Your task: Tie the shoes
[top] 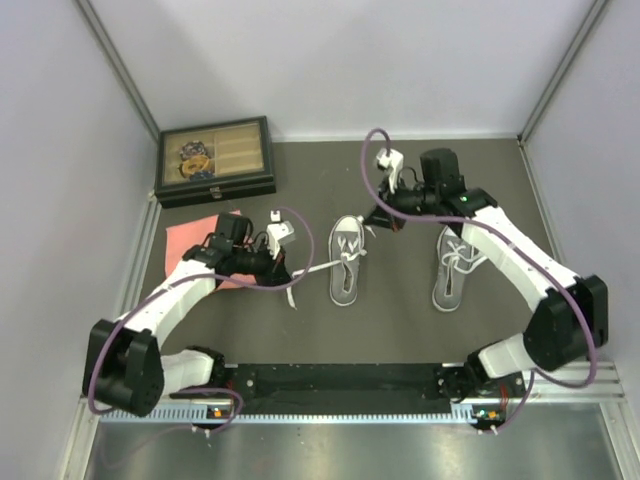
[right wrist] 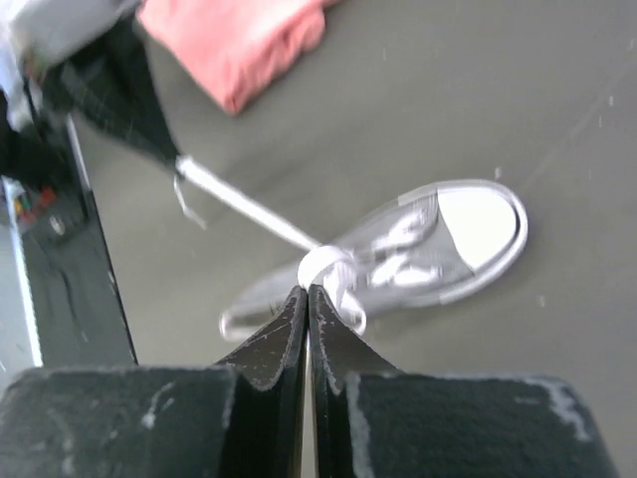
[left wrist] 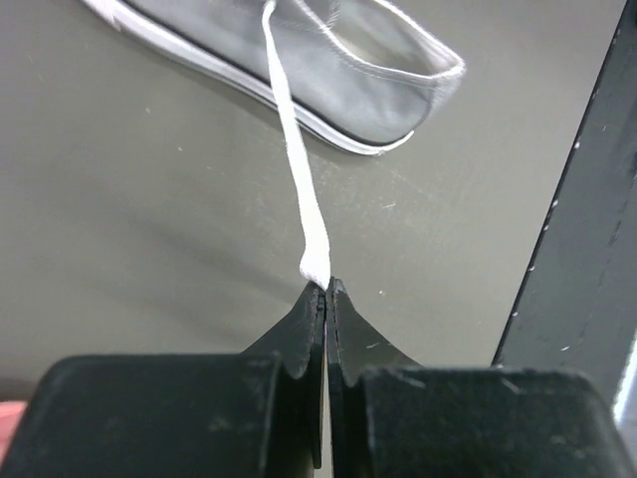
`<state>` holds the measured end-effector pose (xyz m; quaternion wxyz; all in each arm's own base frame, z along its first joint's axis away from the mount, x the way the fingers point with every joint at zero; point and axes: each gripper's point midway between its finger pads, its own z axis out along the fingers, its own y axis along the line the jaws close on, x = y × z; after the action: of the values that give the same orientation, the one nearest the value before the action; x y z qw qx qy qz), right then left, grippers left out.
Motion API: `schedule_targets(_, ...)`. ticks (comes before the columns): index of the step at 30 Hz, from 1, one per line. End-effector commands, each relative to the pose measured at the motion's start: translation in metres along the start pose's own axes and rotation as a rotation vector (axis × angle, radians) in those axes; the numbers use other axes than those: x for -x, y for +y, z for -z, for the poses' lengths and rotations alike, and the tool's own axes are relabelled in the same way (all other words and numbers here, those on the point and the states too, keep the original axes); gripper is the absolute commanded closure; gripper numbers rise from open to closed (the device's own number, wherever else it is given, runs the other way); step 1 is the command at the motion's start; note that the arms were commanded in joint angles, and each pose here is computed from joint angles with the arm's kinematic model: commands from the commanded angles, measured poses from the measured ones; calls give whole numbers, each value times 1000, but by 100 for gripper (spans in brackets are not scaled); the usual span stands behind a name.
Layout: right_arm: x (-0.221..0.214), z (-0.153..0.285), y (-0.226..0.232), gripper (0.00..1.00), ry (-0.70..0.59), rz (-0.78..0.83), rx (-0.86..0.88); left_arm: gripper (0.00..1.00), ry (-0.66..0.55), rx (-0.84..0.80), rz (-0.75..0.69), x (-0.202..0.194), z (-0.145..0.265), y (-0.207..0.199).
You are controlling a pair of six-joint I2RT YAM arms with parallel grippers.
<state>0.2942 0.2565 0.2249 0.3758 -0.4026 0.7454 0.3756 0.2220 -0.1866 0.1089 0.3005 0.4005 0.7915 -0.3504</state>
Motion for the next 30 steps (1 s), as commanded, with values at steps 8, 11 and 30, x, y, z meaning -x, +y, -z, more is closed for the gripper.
schedule_targets(8,60,-95,30,100,-114,-60,190,100,-20,3,-421,-3,13,-10)
schedule_targets(11,55,-129,43,100,-78,-66,241,100,6,-23,-472,-11,11,-15)
schedule_targets(30,-67,-229,47,90,245,-233,316,100,105,-63,-601,-32,-20,-20)
